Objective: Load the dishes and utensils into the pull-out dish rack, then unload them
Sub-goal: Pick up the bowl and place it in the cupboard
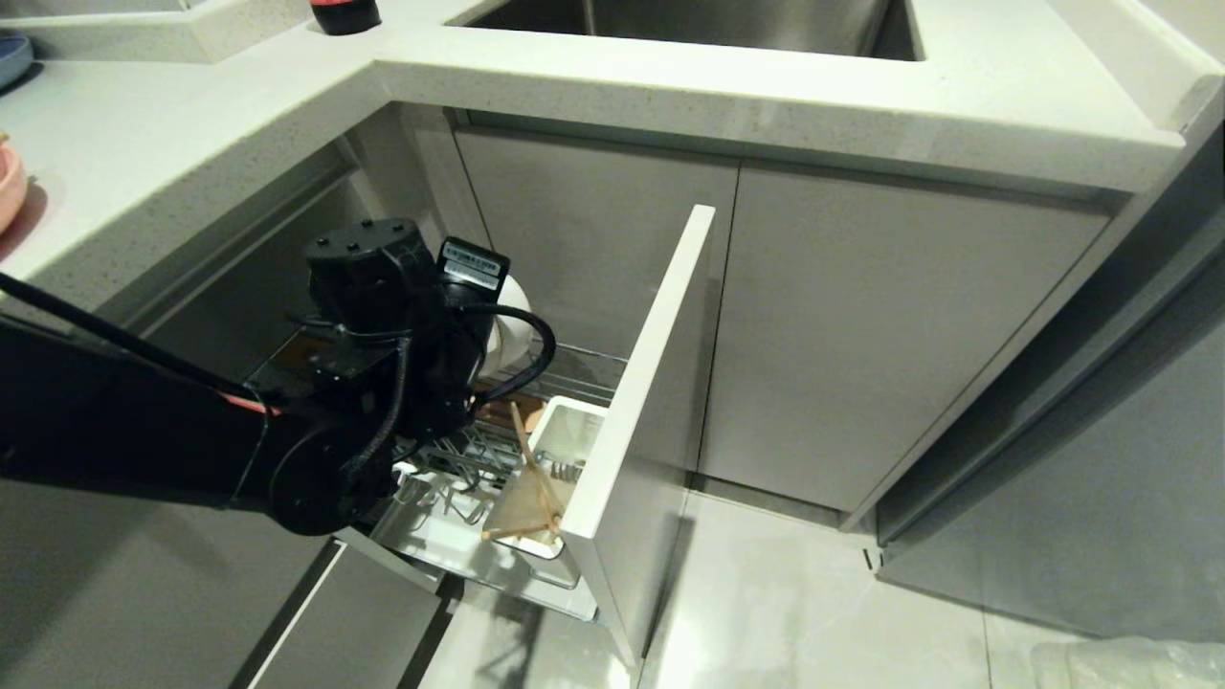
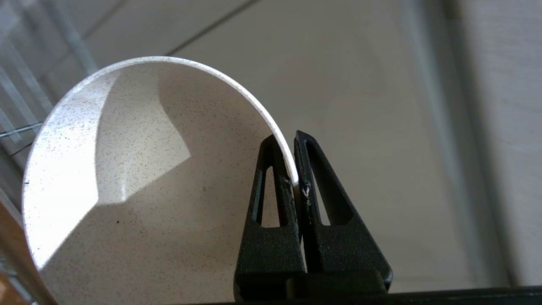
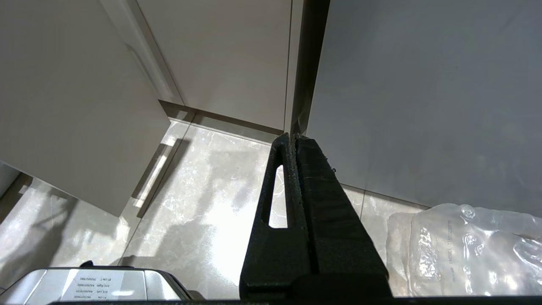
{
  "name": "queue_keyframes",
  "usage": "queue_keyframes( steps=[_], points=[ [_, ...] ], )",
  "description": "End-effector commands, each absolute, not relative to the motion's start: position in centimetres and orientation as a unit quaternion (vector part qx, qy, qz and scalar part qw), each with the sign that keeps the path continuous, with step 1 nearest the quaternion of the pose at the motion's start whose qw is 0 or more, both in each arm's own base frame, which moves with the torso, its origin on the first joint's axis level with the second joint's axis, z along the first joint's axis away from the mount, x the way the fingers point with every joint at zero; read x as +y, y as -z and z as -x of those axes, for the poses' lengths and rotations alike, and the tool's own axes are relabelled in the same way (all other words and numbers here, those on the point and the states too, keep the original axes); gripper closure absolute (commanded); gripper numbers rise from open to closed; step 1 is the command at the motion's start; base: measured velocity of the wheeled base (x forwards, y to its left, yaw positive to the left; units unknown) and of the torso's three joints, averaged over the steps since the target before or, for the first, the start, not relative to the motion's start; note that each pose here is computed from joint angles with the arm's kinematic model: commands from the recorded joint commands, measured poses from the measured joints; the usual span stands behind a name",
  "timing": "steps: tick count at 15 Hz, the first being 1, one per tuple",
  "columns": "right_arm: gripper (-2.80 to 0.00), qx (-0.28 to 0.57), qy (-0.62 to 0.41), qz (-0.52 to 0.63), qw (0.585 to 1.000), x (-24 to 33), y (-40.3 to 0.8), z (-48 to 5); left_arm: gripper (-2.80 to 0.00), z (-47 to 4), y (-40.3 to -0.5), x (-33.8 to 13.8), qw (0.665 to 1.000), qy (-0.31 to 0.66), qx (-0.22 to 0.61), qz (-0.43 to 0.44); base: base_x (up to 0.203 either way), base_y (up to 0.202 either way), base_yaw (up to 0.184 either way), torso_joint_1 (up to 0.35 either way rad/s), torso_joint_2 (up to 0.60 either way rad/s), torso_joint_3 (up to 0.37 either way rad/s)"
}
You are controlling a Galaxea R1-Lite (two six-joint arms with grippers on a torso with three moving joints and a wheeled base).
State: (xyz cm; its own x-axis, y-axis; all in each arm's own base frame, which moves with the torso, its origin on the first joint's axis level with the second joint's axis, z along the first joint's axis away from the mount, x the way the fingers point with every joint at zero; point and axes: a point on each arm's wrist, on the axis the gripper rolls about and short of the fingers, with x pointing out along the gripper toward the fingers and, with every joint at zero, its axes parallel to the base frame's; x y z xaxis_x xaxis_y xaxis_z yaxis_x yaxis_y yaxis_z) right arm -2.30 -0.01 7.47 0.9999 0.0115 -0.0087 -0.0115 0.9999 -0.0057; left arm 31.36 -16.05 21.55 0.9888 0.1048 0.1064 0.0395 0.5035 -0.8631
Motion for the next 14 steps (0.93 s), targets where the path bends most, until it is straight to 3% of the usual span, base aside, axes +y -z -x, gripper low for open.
queue_keyframes(
  steps=[1, 14],
  points=[
    [0.00, 0.004, -0.006, 0.003, 1.000, 0.0, -7.5, 2.3, 0.00, -32.3, -20.4, -15.9, 0.864, -0.031, -0.068, 0.499, 0.000, 0.000, 0.000, 0.000, 0.00, 0.000],
    [0.00, 0.004, -0.006, 0.003, 1.000, 0.0, -7.5, 2.3, 0.00, -35.0, -19.7, -13.7, 0.828, -0.009, -0.097, 0.552, 0.000, 0.000, 0.000, 0.000, 0.00, 0.000]
  ],
)
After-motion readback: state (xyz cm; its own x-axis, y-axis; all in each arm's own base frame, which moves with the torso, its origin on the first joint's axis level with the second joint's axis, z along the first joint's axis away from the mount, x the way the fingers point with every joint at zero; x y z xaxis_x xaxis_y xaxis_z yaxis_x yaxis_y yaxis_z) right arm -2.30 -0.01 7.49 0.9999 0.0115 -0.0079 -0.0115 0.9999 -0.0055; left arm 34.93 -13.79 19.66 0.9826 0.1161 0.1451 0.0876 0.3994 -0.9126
